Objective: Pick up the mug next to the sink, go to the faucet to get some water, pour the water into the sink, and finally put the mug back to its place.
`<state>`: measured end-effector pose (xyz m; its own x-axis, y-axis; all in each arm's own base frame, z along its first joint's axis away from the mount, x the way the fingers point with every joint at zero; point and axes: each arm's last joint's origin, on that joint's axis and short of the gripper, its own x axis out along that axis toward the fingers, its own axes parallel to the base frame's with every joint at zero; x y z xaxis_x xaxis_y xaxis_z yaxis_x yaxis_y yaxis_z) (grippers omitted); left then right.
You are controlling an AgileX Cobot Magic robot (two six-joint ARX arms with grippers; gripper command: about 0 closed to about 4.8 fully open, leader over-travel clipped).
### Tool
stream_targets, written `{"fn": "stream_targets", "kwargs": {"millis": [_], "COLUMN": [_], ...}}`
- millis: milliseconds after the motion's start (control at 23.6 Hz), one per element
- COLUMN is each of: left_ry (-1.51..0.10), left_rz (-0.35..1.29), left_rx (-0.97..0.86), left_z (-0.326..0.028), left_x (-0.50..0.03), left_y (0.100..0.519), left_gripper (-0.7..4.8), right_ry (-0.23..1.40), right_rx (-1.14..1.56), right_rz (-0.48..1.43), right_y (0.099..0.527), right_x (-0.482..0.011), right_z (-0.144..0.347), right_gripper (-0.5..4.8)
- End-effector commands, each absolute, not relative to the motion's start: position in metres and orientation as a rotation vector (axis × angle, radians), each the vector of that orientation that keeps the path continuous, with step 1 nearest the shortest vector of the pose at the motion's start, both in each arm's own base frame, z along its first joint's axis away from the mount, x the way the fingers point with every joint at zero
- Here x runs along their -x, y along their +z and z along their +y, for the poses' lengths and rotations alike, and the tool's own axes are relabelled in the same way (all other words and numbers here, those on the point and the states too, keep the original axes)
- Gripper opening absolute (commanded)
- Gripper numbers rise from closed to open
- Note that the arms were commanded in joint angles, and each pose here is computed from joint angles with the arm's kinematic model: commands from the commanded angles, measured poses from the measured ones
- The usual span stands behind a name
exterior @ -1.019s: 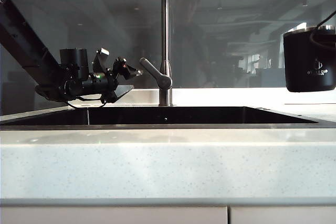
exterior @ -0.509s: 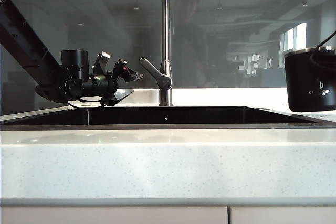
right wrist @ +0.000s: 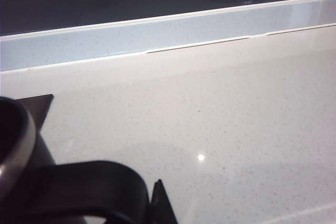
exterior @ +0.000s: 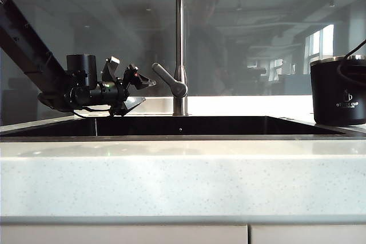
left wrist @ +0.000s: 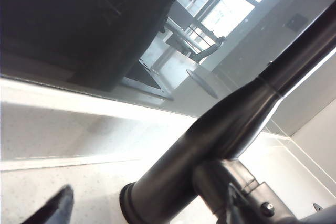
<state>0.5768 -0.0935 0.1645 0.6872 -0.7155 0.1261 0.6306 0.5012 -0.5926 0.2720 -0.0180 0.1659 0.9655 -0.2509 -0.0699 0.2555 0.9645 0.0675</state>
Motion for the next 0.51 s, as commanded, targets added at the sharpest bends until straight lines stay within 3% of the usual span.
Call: {"fn": "stream_targets", "kwargs": {"millis": [42,509], "left_ry": [-0.826,-0.826], "left_rz": [0.134,0.134], "left_rx": [0.65,0.65], "left_z": [-0.0946,-0.0946], "left_x": [-0.5763,-0.5763], "left_y": [0.1677,0.1677], "left_gripper": [3.68,3.68], "right_ry": [-0.253,-0.265], "right_rx": [-0.083,-0.083], "right_rz": [0.031,0.013], "right_y": [0.1685,0.1702], "right_x": [-0.2728,-0.2726], "right_z": [-0.018,-0.0213], "right_gripper": [-0.01,-0.01]}}
